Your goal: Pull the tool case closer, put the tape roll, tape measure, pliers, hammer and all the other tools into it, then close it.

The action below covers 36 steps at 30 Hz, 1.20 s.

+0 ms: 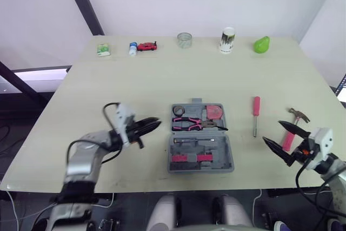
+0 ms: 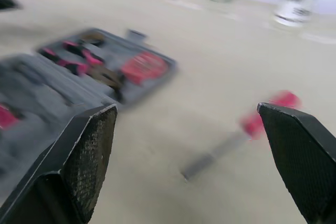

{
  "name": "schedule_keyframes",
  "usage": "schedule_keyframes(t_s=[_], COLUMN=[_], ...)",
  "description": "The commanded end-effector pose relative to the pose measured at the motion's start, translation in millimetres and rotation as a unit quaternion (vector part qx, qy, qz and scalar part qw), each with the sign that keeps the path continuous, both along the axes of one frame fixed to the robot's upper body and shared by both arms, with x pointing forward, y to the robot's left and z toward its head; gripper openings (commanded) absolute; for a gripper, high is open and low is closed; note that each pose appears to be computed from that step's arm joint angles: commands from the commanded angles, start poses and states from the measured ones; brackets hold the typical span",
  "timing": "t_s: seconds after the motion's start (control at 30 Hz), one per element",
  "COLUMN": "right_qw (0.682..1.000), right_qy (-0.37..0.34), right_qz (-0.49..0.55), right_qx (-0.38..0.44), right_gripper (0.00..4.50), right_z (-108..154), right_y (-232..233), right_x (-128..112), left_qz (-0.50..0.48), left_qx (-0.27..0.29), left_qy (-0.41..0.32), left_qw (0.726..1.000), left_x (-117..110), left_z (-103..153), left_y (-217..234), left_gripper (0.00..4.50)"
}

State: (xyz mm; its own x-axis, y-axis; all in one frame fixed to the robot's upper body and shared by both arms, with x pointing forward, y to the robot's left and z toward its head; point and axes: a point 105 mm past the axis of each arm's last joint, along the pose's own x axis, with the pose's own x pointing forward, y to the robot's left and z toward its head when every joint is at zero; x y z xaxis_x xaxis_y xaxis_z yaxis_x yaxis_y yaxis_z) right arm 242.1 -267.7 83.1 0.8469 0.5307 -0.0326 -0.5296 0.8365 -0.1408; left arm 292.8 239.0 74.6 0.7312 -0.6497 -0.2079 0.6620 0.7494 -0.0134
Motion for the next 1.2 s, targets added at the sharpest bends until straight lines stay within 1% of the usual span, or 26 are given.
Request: schedule_keyframes(t_s=[0.03, 0.13, 0.17, 0.23, 0.33, 0.4, 0.53, 0.6, 0.67, 0.8, 0.9, 1.0, 1.2], right_qw=[0.999, 0.997, 0.996, 0.993, 0.988, 0.986, 0.980, 0.977, 0.975, 0.976, 0.977, 0.976, 0.975], right_qy=[-0.011, 0.006, 0.017, 0.033, 0.057, 0.067, 0.098, 0.109, 0.108, 0.081, 0.058, 0.037, 0.051], right_qz=[-0.049, -0.081, -0.092, -0.114, -0.142, -0.152, -0.176, -0.185, -0.192, -0.200, -0.204, -0.215, -0.215], right_qx=[-0.007, 0.002, 0.004, 0.005, 0.005, 0.005, -0.002, 0.001, 0.005, 0.008, 0.007, 0.013, -0.001], right_gripper=[4.50, 4.50, 4.50, 4.50, 4.50, 4.50, 4.50, 4.50, 4.50, 4.50, 4.50, 4.50, 4.50], right_z=[3, -4, -8, -14, -24, -28, -44, -51, -52, -43, -35, -24, -20], right_y=[-27, -44, -51, -62, -77, -83, -93, -97, -99, -101, -99, -97, -86], right_x=[-13, -29, -37, -51, -72, -80, -102, -109, -110, -97, -81, -60, -20], left_qz=[0.068, 0.119, 0.138, 0.168, 0.205, 0.216, 0.228, 0.229, 0.226, 0.211, 0.189, 0.154, 0.068], left_qx=[0.011, 0.019, 0.025, 0.032, 0.028, 0.027, 0.028, 0.030, 0.031, 0.033, 0.035, 0.031, 0.000], left_qy=[-0.021, 0.007, 0.023, 0.043, 0.057, 0.060, 0.074, 0.077, 0.076, 0.058, 0.033, 0.006, -0.037], left_qw=[0.997, 0.993, 0.990, 0.984, 0.977, 0.974, 0.970, 0.970, 0.971, 0.975, 0.981, 0.988, 0.997], left_x=[-20, -49, -63, -84, -105, -112, -126, -129, -128, -117, -101, -83, -49], left_z=[8, -4, -12, -20, -26, -28, -34, -36, -36, -27, -16, -2, 27], left_y=[40, 69, 82, 101, 118, 122, 126, 126, 124, 119, 109, 94, 51], left_gripper=[2.79, 4.17, 4.44, 4.44, 4.44, 4.44, 4.44, 4.44, 4.44, 4.44, 4.44, 4.44, 4.44])
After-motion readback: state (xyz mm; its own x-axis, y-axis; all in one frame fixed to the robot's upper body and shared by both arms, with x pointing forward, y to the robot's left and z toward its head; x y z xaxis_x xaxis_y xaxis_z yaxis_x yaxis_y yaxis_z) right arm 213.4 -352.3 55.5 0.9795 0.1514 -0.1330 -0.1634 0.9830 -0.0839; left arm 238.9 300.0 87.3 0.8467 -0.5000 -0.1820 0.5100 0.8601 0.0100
